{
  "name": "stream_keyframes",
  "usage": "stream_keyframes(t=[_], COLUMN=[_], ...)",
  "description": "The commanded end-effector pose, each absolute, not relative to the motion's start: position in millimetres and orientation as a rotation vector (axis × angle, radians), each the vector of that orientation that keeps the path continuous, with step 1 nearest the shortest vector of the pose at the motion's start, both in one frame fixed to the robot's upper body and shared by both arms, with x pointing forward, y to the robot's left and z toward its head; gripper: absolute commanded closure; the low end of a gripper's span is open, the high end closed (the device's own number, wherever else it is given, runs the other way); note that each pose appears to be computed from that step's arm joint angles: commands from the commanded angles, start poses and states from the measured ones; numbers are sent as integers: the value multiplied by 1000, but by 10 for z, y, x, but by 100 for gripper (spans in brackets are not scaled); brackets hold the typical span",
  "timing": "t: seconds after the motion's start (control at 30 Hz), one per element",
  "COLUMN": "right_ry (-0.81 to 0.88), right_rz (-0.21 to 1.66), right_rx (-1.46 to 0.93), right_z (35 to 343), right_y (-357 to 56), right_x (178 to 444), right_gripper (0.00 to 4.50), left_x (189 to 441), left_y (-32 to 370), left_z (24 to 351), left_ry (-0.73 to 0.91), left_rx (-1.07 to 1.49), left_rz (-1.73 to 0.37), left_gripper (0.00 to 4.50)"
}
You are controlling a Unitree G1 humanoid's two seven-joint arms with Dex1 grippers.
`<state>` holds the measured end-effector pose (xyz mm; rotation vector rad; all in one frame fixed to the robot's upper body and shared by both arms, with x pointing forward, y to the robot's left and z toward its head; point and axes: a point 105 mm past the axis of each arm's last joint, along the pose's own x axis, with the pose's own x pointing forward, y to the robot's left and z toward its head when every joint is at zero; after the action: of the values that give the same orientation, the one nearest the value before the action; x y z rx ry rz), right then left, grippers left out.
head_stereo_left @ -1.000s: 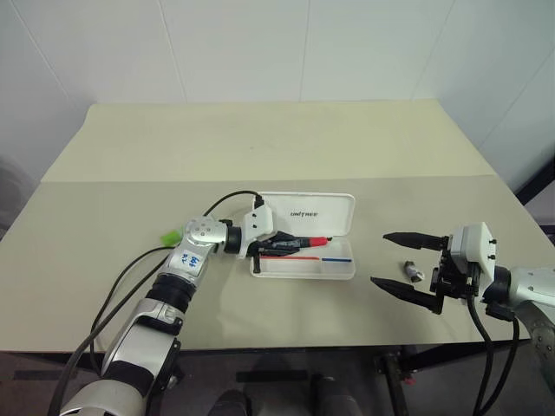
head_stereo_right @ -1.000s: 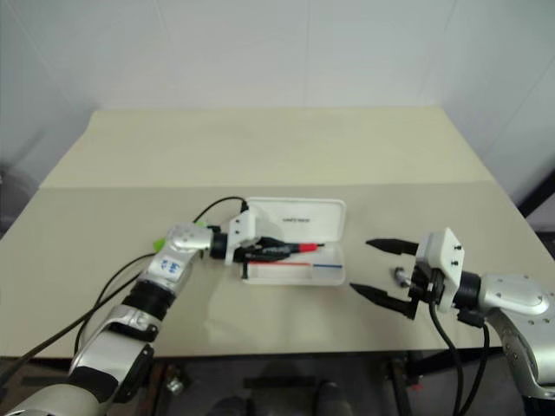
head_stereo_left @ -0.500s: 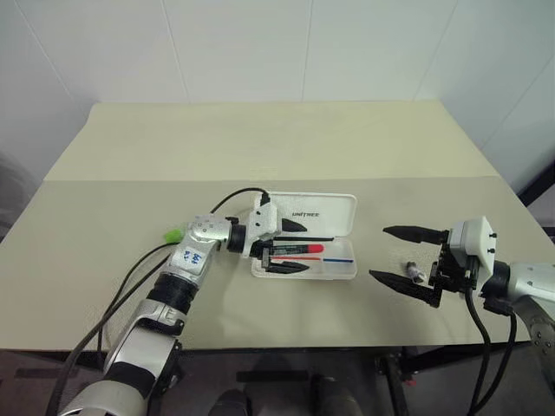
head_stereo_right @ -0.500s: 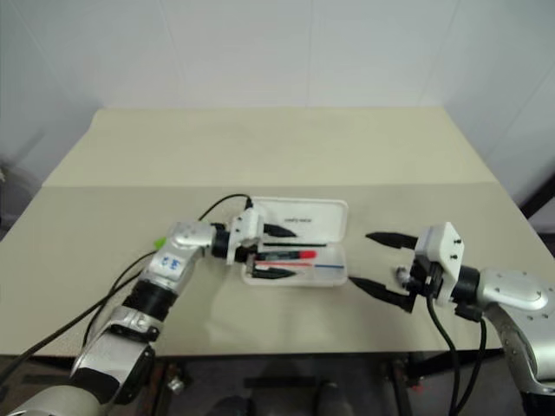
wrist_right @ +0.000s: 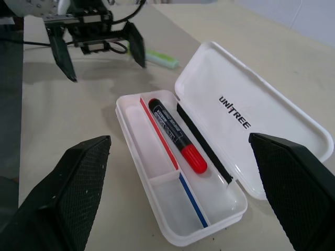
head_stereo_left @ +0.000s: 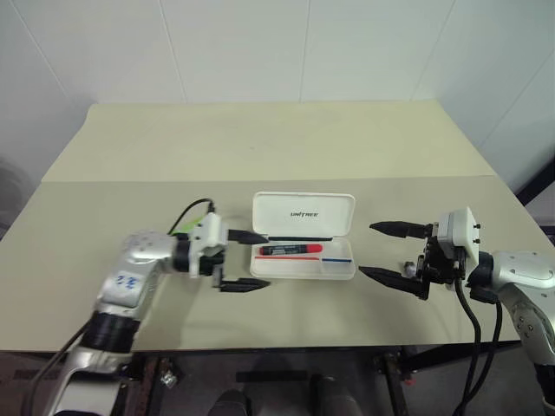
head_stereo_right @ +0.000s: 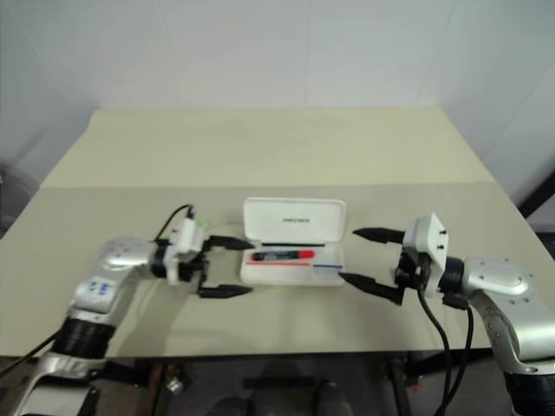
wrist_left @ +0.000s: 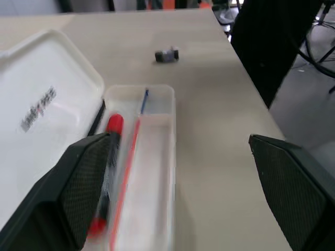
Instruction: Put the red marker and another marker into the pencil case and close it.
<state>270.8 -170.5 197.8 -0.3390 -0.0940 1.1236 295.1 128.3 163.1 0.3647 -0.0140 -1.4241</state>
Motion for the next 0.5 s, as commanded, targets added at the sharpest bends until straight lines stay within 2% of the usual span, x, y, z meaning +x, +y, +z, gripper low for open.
stream_keyframes(t=[0.03,0.2,0.37,0.5], right_ry=[-157,-181,-196,-181], right_rz=[1190,1299,1361,1334], right_rx=[-316,-304,-308,-320], right_z=[2127,2195,2197,2131], right_y=[-1615,-1476,-1329,-1332], right_x=[2647,2567,2537,2592], right_gripper=[0,0,0,0], left_x=[2865,2975,3259,3473], left_y=[1581,2052,2426,2546], left_z=[1814,1910,1880,1804], left_ry=[-36,-28,-23,-20], left_rx=[371,354,393,398], left_rz=[-1362,-1174,-960,-862], left_gripper=[3,3,3,3])
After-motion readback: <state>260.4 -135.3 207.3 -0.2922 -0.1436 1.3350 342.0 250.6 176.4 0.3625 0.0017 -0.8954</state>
